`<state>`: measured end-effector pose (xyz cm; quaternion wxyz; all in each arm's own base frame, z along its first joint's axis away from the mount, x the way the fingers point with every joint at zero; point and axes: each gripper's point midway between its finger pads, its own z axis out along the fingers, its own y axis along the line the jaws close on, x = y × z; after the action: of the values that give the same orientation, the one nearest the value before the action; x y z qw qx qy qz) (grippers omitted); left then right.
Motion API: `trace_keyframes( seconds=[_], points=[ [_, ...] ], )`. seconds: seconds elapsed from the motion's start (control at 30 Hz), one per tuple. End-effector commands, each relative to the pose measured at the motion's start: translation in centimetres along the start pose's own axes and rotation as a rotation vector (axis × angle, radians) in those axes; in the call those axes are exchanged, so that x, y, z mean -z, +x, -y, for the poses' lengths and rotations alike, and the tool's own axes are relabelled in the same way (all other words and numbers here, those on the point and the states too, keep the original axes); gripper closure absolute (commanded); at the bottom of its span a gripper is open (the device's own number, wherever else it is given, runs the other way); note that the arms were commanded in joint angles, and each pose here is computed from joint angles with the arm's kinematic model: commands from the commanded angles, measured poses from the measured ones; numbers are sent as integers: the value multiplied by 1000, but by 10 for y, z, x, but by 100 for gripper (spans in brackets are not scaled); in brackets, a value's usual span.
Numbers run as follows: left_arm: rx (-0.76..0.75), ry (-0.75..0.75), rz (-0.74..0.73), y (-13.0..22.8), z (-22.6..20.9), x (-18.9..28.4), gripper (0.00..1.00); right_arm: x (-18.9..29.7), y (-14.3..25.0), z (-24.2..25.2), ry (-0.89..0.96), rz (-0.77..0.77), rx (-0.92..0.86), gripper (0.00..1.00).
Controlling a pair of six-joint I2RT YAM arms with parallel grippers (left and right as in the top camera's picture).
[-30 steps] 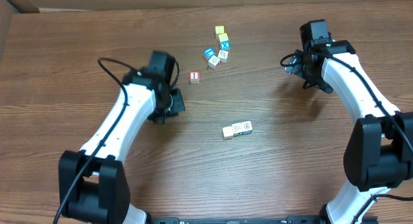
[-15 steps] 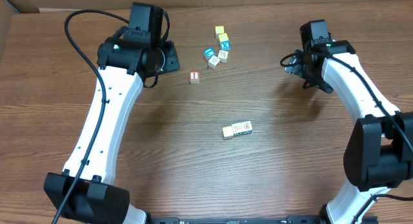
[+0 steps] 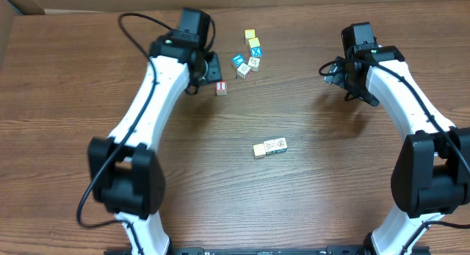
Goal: Flip 4 blocks
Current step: 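Grasp the red I block with the left gripper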
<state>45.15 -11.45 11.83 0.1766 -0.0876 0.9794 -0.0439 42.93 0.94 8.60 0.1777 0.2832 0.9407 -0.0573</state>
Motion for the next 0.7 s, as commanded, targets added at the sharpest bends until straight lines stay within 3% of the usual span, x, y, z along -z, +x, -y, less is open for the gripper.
trace_keyframes(
  seconds=[0.0, 0.27, 0.67],
  points=[
    [-39, 6, -36, 7, 14, -28, 41, 13, -9, -3, -23, 34, -5, 0],
    [-65, -1, -53, 12, 24, -88, 40, 13, -9, -3, -23, 34, -5, 0],
    [-122, -14, -83, 20, 21, -103, 60, 13, -9, -3, -23, 34, -5, 0]
  ],
)
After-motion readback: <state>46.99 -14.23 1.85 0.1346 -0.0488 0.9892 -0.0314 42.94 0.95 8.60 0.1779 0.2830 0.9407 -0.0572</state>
